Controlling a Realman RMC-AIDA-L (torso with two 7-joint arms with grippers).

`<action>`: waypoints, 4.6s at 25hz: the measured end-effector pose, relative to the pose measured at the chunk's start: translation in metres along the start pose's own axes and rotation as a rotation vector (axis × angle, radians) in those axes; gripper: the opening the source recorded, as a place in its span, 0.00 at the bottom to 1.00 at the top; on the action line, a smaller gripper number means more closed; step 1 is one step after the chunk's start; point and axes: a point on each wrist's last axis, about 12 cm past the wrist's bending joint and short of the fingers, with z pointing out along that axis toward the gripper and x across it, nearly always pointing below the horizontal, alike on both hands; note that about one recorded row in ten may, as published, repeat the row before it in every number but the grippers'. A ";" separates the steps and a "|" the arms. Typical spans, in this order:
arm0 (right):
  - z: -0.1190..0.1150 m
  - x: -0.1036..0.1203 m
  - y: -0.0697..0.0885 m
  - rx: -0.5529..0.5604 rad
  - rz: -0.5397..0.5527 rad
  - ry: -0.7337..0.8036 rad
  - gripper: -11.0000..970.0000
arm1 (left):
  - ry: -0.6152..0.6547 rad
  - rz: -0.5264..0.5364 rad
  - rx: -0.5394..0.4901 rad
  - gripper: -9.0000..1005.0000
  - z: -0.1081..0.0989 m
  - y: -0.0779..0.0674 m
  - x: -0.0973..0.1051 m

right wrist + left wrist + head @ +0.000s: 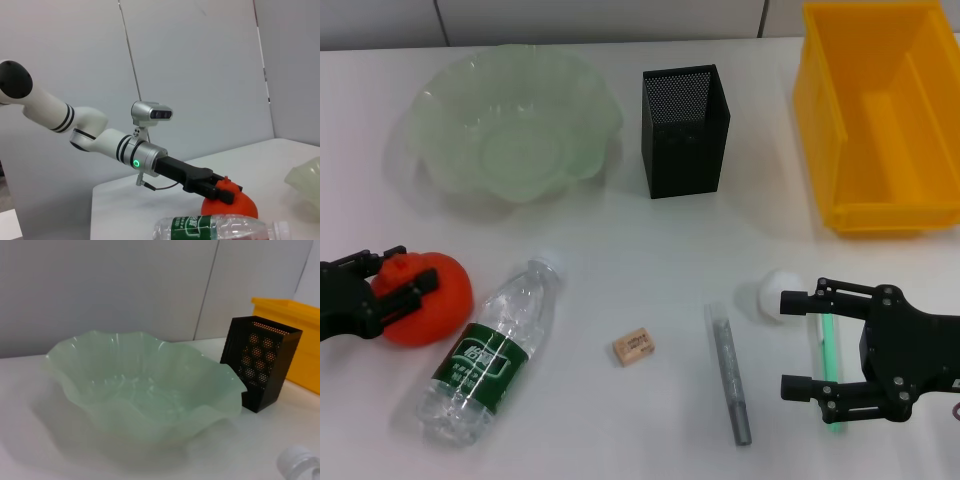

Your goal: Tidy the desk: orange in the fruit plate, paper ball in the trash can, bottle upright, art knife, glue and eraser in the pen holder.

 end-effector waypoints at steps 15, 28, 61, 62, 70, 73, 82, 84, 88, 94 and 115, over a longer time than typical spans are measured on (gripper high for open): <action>-0.003 -0.001 0.000 0.019 0.005 -0.019 0.86 | -0.239 0.099 0.079 0.26 0.011 0.007 -0.073; -0.008 -0.005 0.000 0.034 0.050 -0.047 0.86 | -0.193 0.099 -0.055 0.23 0.125 0.021 -0.134; 0.090 -0.159 -0.048 0.294 0.206 1.058 0.86 | -0.143 0.116 0.347 0.85 0.012 -0.040 -0.034; 0.095 -0.154 -0.050 0.292 0.200 1.068 0.86 | -0.141 0.116 0.343 0.85 0.012 -0.040 -0.033; 0.120 -0.128 -0.063 0.362 0.150 1.111 0.85 | -0.132 0.124 0.356 0.85 0.016 -0.041 -0.035; 0.130 -0.116 -0.069 0.369 0.145 1.107 0.85 | -0.131 0.122 0.353 0.85 0.016 -0.041 -0.034; 0.138 -0.105 -0.075 0.338 0.188 1.114 0.70 | -0.128 0.121 0.344 0.84 0.016 -0.040 -0.034; 0.135 -0.110 -0.075 0.340 0.197 1.100 0.64 | -0.128 0.121 0.344 0.84 0.016 -0.040 -0.034; 0.111 -0.150 -0.073 0.380 0.222 0.998 0.53 | -0.129 0.117 0.351 0.84 0.016 -0.040 -0.034; 0.051 -0.209 -0.072 0.573 0.202 0.805 0.46 | -0.134 0.113 0.355 0.84 0.014 -0.040 -0.035; -0.020 -0.150 -0.109 0.732 0.165 0.423 0.73 | 0.293 0.112 0.113 0.82 0.051 -0.067 -0.133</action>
